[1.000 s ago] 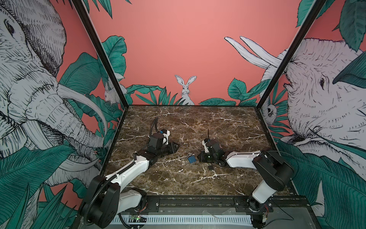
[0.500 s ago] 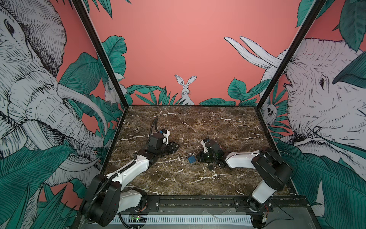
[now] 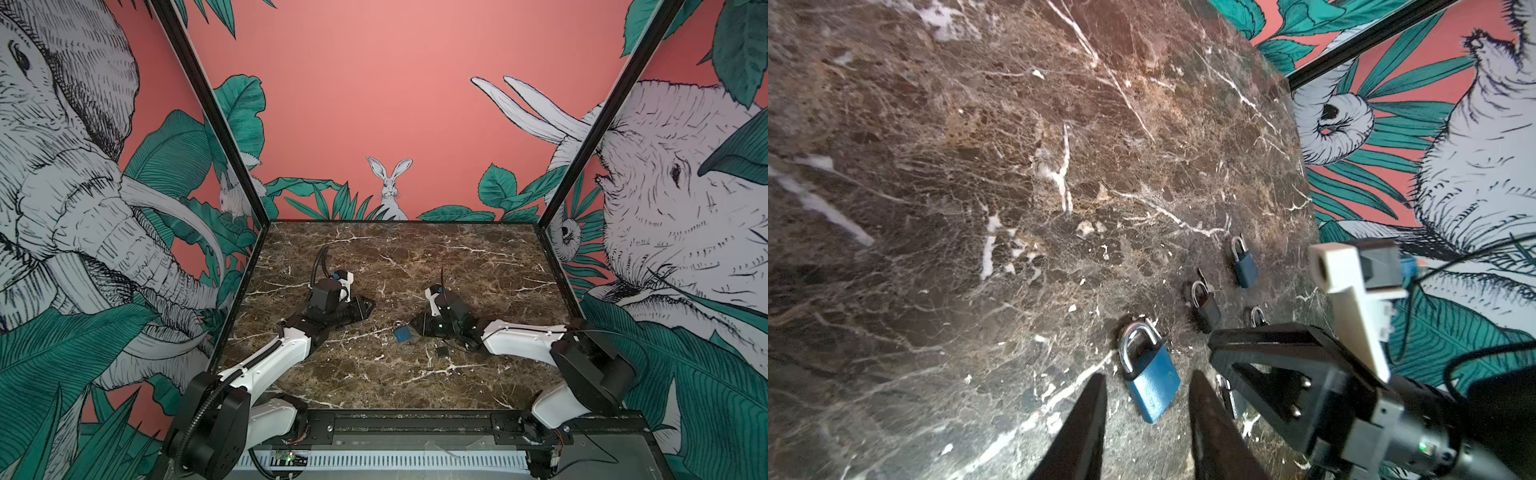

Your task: Lock with the key

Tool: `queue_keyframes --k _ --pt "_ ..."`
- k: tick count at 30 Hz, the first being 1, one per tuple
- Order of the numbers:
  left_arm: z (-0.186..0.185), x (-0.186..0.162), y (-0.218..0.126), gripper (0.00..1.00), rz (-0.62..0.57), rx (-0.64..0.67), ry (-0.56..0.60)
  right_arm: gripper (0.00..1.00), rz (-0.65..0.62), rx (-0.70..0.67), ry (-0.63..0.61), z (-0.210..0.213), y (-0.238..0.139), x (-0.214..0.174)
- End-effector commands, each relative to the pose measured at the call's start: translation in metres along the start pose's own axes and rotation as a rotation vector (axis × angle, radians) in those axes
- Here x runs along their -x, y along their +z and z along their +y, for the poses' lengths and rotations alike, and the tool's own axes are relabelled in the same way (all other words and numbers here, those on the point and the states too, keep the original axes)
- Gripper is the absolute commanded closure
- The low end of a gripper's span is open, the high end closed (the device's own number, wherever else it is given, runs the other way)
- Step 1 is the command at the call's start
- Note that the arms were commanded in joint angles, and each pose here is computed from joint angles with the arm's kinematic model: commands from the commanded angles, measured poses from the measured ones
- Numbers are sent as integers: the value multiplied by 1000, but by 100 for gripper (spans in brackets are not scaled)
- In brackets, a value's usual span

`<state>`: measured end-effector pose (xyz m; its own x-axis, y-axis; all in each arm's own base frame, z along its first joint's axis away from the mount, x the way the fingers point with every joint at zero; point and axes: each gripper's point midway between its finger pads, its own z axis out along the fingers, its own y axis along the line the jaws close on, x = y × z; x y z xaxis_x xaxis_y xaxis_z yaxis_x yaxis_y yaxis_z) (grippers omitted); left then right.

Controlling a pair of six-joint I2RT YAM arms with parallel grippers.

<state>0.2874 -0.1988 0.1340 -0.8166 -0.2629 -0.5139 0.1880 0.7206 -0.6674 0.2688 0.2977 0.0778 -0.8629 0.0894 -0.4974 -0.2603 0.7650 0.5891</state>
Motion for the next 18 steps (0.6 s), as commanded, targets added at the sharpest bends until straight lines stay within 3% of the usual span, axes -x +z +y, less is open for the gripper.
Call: queue_keyframes --k 1,8,10,13,18 --pt "-4 17 -11 62 -63 26 26 73 -58 -52 -89 3 -18 17" --pt "-11 48 -26 56 -148 77 93 58 -164 -181 -266 7 -57 56" --pt "-13 58 -27 49 -189 68 111 44 -198 -202 -297 8 -66 67" --pt "-12 75 -28 43 -276 26 60 32 -240 -218 -332 10 -77 81" --pt "-6 111 -41 36 -426 -55 -32 24 -306 -262 -346 -2 -101 102"
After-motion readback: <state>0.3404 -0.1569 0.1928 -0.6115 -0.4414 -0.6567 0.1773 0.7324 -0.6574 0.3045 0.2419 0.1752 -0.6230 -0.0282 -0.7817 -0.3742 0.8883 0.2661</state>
